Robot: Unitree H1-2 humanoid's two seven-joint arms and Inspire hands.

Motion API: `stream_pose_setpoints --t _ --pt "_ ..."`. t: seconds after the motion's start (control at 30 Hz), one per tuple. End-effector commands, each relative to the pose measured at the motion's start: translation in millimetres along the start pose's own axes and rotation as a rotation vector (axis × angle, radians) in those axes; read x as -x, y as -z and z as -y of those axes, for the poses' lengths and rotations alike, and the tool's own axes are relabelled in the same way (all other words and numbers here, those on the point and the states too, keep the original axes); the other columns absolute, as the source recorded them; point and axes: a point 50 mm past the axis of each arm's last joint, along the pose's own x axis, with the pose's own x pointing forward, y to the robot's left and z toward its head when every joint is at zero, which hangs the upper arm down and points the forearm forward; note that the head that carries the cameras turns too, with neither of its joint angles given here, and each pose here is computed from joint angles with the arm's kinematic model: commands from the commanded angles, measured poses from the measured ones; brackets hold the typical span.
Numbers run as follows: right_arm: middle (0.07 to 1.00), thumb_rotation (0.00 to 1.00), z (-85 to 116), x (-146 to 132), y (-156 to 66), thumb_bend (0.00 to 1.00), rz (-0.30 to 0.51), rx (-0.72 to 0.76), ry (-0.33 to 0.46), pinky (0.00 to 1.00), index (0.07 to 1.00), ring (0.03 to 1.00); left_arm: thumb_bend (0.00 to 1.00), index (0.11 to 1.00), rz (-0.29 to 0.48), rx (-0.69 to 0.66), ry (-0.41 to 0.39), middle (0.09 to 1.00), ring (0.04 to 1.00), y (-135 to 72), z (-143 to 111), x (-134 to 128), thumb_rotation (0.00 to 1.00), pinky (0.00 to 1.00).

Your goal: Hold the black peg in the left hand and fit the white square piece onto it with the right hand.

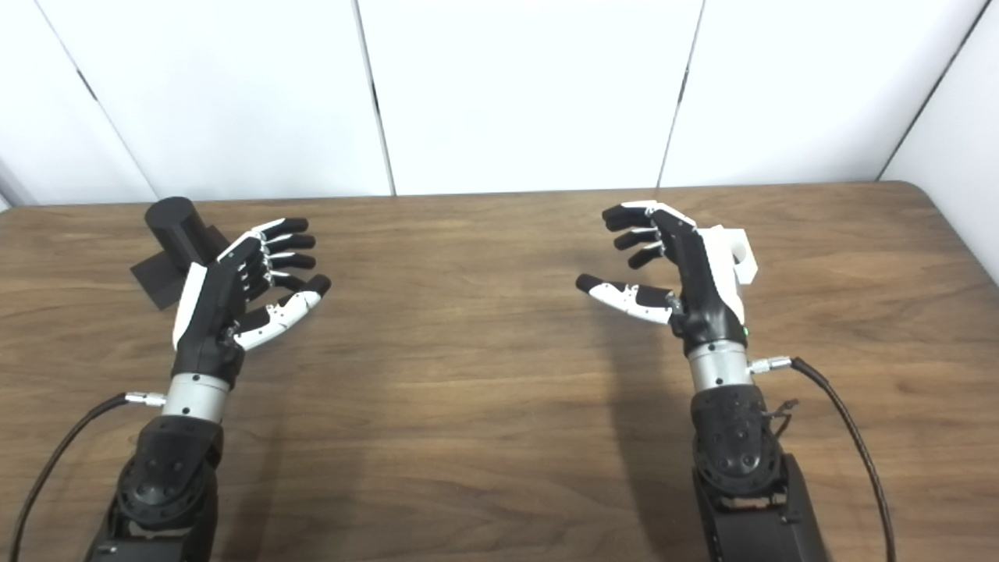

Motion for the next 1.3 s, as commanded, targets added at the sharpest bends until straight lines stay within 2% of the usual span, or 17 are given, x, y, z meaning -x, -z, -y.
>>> stream_pose_setpoints --t 0.0,0.33,0.53,0.67,0.73,0.9,1.27 --pt "0.657 0.00 6.7 -8.1 -13.7 0.60 0.071 0.006 0.028 0.49 0.645 0.606 0.62 0.751 0.073 -0.003 0.003 0.732 0.682 -14.8 -2.7 -8.0 0.11 0.56" --pt "0.658 0.00 8.6 -5.1 -10.0 0.58 0.077 0.010 0.024 0.48 0.642 0.604 0.61 0.747 0.077 0.013 0.023 0.739 0.683 -14.2 3.5 -5.1 0.10 0.55" --pt "0.651 0.00 16.7 -5.8 -6.4 0.58 0.079 0.015 0.028 0.47 0.636 0.602 0.62 0.727 0.072 0.023 0.031 0.723 0.682 -16.8 16.4 -5.3 0.06 0.56" --pt "0.654 0.00 25.7 -4.6 -3.7 0.57 0.087 0.012 0.027 0.47 0.633 0.607 0.63 0.730 0.069 0.021 0.042 0.735 0.693 -20.1 29.2 -3.2 0.10 0.58" --pt "0.654 0.00 29.0 -3.7 -2.7 0.56 0.091 0.013 0.029 0.48 0.633 0.601 0.62 0.725 0.070 0.020 0.044 0.735 0.693 -21.6 35.4 -2.1 0.09 0.57" --pt "0.674 0.00 32.8 1.3 -7.4 0.54 0.054 0.002 0.026 0.50 0.645 0.617 0.61 0.725 0.068 0.026 0.051 0.742 0.702 -23.0 44.1 -0.9 0.08 0.59" --pt "0.659 0.00 31.4 2.1 -17.3 0.53 0.049 -0.003 0.031 0.49 0.642 0.607 0.63 0.713 0.069 0.025 0.058 0.738 0.692 -21.2 45.4 -2.3 0.09 0.56"
